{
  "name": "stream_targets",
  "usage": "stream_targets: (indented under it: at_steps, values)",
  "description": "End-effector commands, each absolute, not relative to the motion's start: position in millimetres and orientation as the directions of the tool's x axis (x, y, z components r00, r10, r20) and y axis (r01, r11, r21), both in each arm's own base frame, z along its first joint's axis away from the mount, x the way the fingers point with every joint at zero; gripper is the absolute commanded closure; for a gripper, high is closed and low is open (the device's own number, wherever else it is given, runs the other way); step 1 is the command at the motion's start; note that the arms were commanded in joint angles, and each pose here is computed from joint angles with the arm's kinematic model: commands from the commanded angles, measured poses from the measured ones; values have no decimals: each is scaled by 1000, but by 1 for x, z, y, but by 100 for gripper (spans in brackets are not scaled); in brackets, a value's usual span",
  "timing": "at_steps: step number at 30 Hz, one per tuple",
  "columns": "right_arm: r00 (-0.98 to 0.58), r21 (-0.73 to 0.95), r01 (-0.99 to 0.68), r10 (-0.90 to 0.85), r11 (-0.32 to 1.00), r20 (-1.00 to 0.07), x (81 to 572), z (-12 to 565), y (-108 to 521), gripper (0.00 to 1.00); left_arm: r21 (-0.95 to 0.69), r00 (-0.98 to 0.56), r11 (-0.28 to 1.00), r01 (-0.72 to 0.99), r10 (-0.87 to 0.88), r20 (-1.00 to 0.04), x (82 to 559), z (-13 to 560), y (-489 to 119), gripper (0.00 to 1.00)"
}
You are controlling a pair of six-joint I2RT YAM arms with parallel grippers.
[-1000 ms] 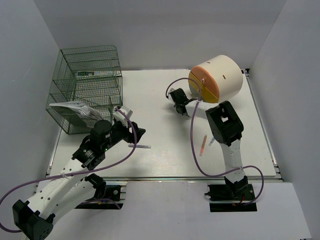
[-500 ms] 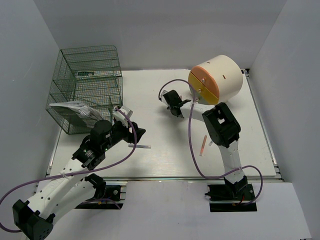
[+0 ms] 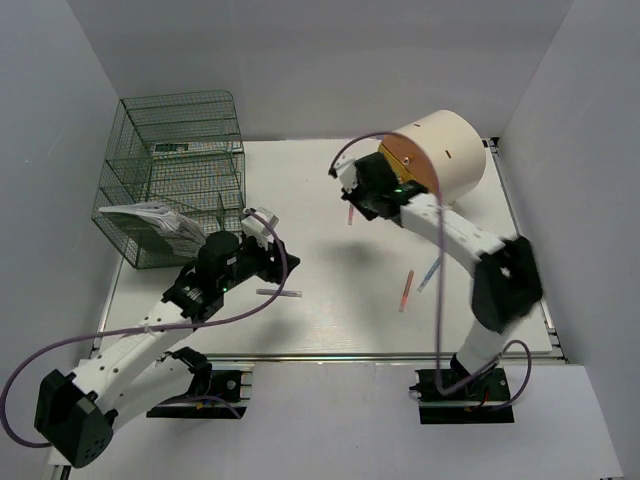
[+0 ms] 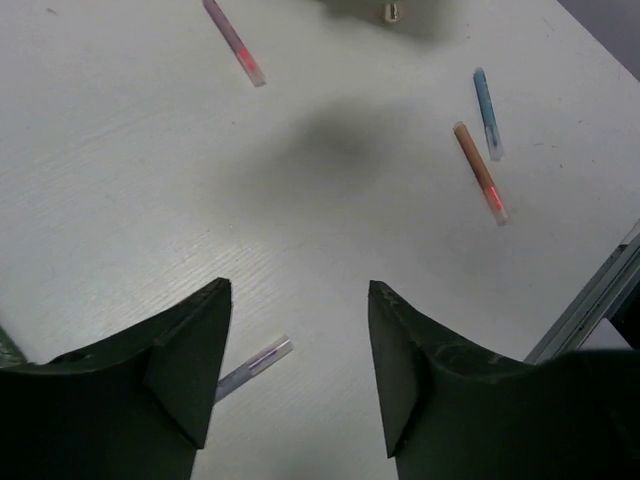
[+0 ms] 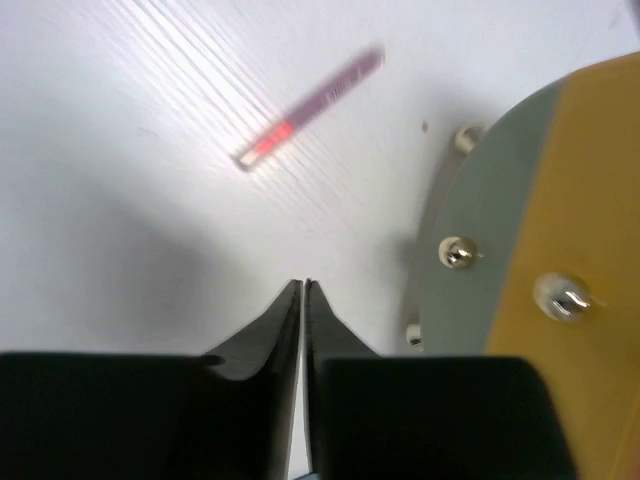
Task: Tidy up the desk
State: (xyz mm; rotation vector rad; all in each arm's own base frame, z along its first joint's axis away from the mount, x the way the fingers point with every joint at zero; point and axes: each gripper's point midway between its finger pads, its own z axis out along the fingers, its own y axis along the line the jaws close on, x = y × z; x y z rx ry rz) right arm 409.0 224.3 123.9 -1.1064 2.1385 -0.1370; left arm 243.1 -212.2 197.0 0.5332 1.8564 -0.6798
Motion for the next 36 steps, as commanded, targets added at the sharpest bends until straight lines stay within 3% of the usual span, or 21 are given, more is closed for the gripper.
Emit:
stream_targets:
  at_steps: [1,2,3,5,6,7,8,10,11,12,14,17,23,24,25,27,36]
  values:
    - [-238,-161,-804,-558,572,-795,344,227,257,77,-273,-387,704,656,3,-922,252,199,-231,35]
    - [-231,-147,-808,-535,571,-813,336,235,255,44,-292,-403,696,657,-3,-915,258,195,-242,42]
    - [-224,-132,-803,-499,581,-837,332,247,254,30,-297,-407,695,654,-7,-913,264,194,-247,47]
    - [-174,-135,-779,-419,612,-891,322,282,244,14,-313,-395,675,668,-34,-918,280,208,-263,59]
    - [-171,-130,-762,-390,635,-905,326,287,237,14,-326,-441,682,655,-7,-898,292,188,-272,70]
    - [-166,-108,-748,-342,655,-925,321,302,233,18,-324,-423,677,661,-21,-906,305,201,-281,74]
    - [-178,-89,-732,-315,675,-932,321,307,229,38,-332,-426,667,667,-25,-904,313,200,-290,77]
    - [-197,-40,-690,-241,723,-950,327,320,215,69,-358,-475,664,656,-6,-880,331,172,-307,81]
    - [-198,-25,-682,-218,731,-956,328,324,212,90,-371,-449,631,681,-40,-893,341,185,-321,81]
    - [-201,-9,-656,-187,755,-962,333,327,201,98,-388,-480,623,680,-23,-877,346,164,-332,80]
    - [-216,33,-636,-137,771,-967,337,332,192,100,-404,-450,585,703,-73,-890,363,178,-351,77]
    - [-210,65,-606,-80,793,-974,338,337,176,100,-422,-451,570,706,-98,-887,388,171,-372,61]
    - [-147,84,-599,-6,796,-989,323,362,162,100,-414,-420,532,739,-117,-900,419,166,-426,44]
    - [-144,87,-616,-3,783,-990,319,364,163,97,-412,-419,537,736,-118,-900,425,163,-430,42]
    - [-150,91,-625,-5,775,-989,316,362,164,79,-410,-416,535,739,-115,-902,427,161,-438,41]
    - [-160,98,-635,-6,766,-987,314,358,166,71,-410,-419,541,734,-114,-901,440,152,-453,39]
    - [-176,90,-654,-35,751,-984,312,340,167,68,-428,-421,564,706,-152,-894,476,132,-482,28]
